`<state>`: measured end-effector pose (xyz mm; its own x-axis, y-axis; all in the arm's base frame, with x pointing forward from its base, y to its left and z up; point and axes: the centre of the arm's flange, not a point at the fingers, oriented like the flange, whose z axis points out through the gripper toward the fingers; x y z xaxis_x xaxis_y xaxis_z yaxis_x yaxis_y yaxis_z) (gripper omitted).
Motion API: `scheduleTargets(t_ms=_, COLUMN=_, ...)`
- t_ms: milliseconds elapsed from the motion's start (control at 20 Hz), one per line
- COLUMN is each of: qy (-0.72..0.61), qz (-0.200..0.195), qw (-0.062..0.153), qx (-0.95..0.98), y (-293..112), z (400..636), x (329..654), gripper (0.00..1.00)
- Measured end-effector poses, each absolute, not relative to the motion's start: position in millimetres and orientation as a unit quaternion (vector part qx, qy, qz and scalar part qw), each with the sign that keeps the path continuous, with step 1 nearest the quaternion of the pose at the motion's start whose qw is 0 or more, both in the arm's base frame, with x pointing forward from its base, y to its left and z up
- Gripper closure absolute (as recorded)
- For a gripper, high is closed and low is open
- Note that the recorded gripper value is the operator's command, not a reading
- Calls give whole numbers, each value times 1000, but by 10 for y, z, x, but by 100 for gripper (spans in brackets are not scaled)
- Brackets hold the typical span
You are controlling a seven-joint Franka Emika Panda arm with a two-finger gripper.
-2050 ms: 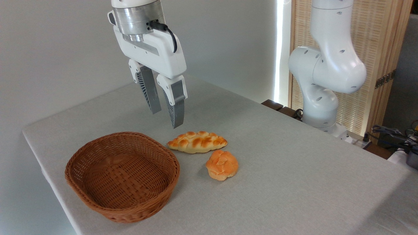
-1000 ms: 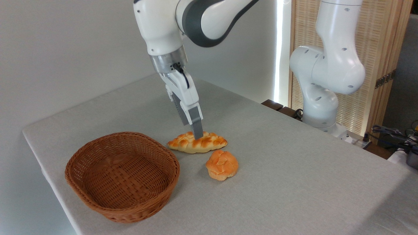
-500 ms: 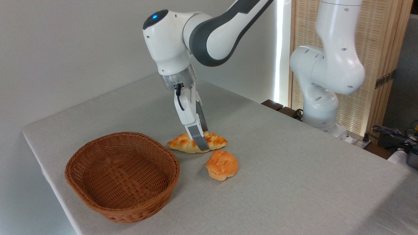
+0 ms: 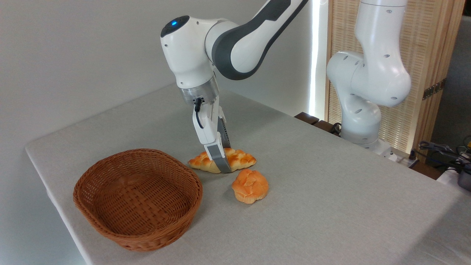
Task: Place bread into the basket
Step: 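Close the gripper on the braided bread roll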
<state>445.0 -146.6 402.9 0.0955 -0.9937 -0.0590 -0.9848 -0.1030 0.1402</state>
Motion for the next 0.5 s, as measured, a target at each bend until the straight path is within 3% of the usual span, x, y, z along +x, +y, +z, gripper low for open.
scheduleTargets(t_ms=500, qy=-672, qz=-70, qw=32, qx=737, y=-1501, z=4026, x=4436, gripper=75)
